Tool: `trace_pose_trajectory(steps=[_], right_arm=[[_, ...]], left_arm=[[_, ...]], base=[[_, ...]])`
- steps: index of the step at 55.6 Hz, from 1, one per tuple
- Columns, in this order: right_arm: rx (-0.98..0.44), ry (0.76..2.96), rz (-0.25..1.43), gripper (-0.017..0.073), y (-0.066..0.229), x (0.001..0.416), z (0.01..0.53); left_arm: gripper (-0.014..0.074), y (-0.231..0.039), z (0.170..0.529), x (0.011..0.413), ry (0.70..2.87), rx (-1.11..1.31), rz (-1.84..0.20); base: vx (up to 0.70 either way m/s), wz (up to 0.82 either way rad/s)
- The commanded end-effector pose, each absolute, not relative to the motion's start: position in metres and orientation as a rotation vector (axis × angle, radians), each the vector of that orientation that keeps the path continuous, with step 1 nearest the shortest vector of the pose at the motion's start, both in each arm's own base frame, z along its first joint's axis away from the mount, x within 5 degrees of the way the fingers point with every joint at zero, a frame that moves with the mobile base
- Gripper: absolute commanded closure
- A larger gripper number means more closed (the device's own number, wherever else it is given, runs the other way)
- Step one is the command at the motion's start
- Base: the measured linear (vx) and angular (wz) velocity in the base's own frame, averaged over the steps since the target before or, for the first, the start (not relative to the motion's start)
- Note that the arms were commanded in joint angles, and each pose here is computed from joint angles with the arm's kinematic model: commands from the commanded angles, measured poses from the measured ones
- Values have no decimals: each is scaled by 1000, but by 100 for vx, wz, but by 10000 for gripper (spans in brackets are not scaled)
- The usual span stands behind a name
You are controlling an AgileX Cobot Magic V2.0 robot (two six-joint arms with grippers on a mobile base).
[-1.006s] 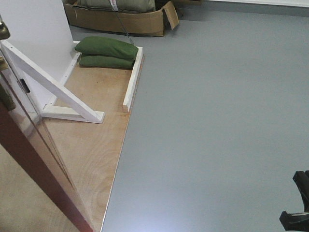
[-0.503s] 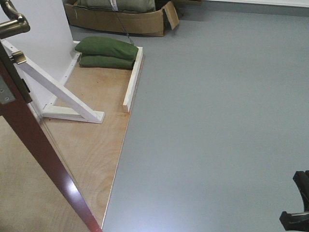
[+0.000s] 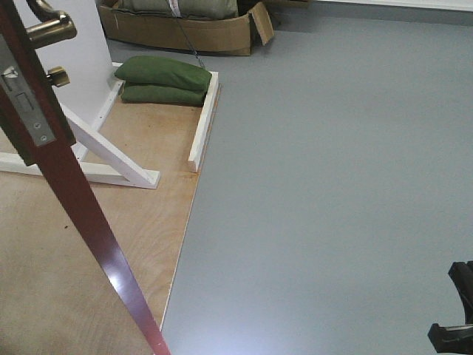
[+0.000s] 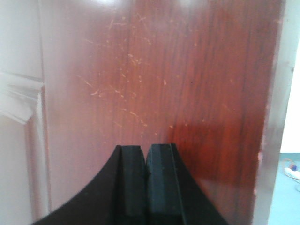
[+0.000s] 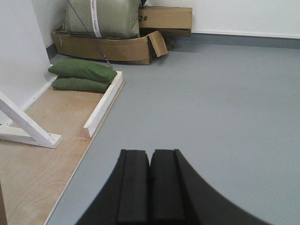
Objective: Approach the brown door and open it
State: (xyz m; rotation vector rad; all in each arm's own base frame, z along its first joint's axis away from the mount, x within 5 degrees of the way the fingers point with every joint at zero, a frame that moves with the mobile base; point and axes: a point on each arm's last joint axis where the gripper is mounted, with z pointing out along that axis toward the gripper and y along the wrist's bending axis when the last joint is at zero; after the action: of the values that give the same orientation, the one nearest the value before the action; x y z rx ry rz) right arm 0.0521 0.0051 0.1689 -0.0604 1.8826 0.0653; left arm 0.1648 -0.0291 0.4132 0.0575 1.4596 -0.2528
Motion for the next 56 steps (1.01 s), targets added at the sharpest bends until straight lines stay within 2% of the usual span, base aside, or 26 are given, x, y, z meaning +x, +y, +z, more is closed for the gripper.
trace_pose_trajectory(steps=[1,20,56], right_arm=[[-65,1803,55,559,5,54,175],[-65,1803,55,559,5,54,175],[-65,1803,55,559,5,54,175]], left_arm=[[600,-33,417,169,1459,85,-279],[600,-37,408,182,1506,102,-292],[600,-37,408,182,1506,102,-291]], base=[[0,0],[0,0],[0,0]])
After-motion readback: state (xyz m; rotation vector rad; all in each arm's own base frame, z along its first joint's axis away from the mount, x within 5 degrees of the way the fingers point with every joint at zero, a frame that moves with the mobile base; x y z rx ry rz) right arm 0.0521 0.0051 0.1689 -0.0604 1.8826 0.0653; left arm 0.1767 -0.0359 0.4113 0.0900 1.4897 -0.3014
